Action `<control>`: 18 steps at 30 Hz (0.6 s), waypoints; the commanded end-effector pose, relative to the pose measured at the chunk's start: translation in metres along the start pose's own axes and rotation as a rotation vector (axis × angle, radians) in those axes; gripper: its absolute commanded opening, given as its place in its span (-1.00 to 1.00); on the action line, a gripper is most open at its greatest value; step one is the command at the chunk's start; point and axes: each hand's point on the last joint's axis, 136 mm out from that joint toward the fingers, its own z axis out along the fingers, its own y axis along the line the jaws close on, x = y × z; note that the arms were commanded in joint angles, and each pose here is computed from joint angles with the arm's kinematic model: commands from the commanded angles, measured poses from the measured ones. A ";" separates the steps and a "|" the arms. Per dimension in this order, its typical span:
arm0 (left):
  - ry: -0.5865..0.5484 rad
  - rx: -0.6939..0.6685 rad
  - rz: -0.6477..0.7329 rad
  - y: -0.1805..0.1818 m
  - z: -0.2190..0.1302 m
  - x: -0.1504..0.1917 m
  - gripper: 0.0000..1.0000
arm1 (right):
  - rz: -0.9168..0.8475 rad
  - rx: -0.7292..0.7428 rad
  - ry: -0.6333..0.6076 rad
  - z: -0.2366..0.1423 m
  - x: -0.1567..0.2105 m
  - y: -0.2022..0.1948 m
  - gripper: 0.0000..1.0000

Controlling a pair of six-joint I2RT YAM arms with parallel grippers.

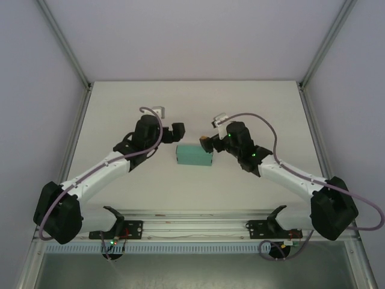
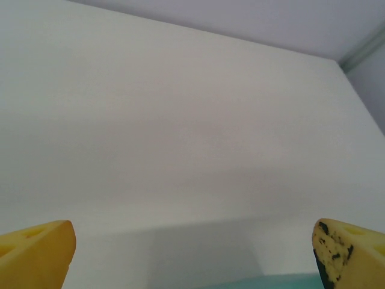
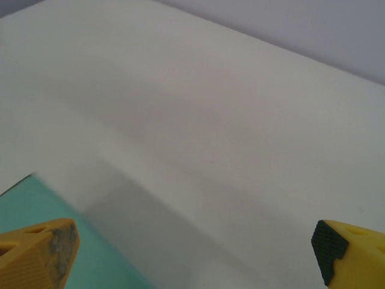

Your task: Assemble paper box

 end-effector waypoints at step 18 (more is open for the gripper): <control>0.058 -0.334 -0.112 0.114 -0.044 0.047 1.00 | -0.734 -0.590 0.645 0.049 0.079 0.052 0.82</control>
